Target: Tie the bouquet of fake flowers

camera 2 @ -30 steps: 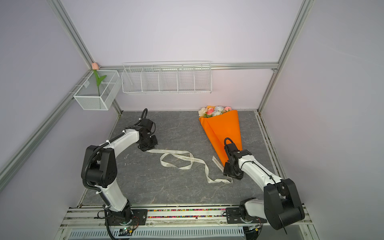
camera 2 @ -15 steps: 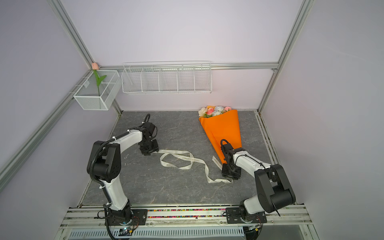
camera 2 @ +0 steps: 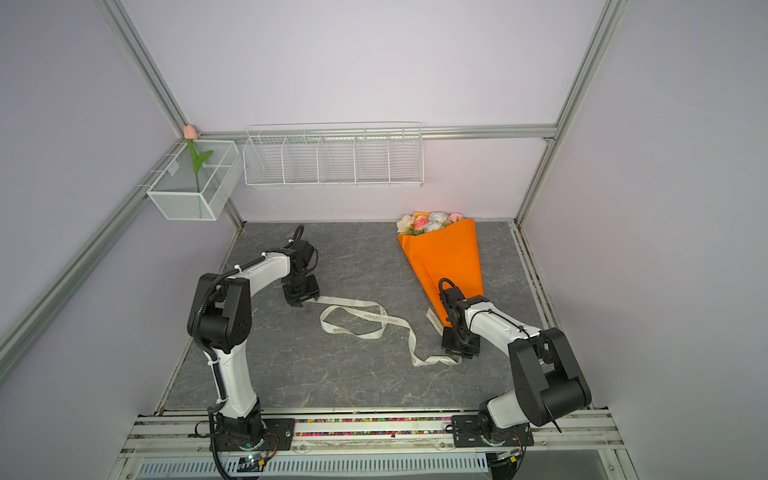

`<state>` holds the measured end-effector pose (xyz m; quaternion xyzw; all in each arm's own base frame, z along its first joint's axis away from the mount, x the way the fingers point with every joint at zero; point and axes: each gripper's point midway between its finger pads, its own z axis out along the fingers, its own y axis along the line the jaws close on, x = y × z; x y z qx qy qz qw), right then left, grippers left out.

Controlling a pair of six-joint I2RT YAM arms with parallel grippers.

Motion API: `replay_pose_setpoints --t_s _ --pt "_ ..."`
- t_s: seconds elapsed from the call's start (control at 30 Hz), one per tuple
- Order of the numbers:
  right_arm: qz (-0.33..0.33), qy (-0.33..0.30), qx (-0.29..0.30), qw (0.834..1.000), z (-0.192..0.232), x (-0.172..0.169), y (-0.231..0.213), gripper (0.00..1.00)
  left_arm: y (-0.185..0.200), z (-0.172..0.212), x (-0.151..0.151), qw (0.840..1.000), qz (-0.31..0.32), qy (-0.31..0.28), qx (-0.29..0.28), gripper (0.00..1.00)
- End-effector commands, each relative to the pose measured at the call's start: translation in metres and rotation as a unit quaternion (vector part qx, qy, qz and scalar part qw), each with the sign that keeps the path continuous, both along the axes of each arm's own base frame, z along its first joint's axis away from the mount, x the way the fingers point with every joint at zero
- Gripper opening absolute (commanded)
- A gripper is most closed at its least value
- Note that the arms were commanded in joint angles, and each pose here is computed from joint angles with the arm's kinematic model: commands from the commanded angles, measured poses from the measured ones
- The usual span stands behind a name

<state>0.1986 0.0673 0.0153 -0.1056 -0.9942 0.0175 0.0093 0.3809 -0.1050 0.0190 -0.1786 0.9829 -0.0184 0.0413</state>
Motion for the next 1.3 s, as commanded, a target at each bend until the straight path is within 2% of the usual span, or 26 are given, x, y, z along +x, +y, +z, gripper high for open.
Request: replay_pose_setpoints --t_s 0.0,0.17,0.23,0.37,0.57,0.67,0.83,0.93,1.07,1.27 --pt "0.007 0.001 -0.021 1.000 -0.007 -0.004 -0.006 0.27 -0.003 -0.027 0.004 1.000 0.000 0.014 -0.003 0.44" --pt "0.014 -0.008 -0.020 1.000 -0.002 -0.002 -0.003 0.15 0.000 -0.035 0.006 1.000 -0.005 0.015 0.010 0.27" --pt "0.018 -0.017 -0.020 0.999 0.004 -0.002 -0.003 0.09 0.002 -0.034 0.007 1.000 -0.009 0.013 0.016 0.18" --pt "0.025 -0.055 -0.017 0.998 0.022 0.002 -0.001 0.06 0.007 -0.030 0.008 1.000 -0.016 0.007 0.025 0.01" --pt "0.032 -0.133 0.018 0.990 0.060 0.006 0.006 0.06 0.013 -0.015 0.008 0.999 -0.016 -0.009 0.028 0.00" --pt "0.017 -0.173 0.023 0.984 0.079 0.005 0.001 0.06 0.016 0.005 0.008 0.999 -0.008 -0.035 0.020 0.00" --pt "-0.042 -0.235 -0.046 0.970 0.118 -0.005 -0.040 0.06 0.040 0.067 0.008 0.995 0.030 -0.100 -0.002 0.00" --pt "-0.084 -0.290 -0.089 0.949 0.156 -0.011 -0.068 0.06 0.073 0.112 0.000 0.987 0.066 -0.146 -0.002 0.00" --pt "-0.156 -0.364 -0.120 0.910 0.206 -0.029 -0.102 0.06 0.128 0.157 -0.024 0.975 0.125 -0.183 0.019 0.00" --pt "-0.229 -0.441 -0.184 0.848 0.265 -0.061 -0.149 0.06 0.193 0.221 -0.062 0.944 0.194 -0.263 0.041 0.00"
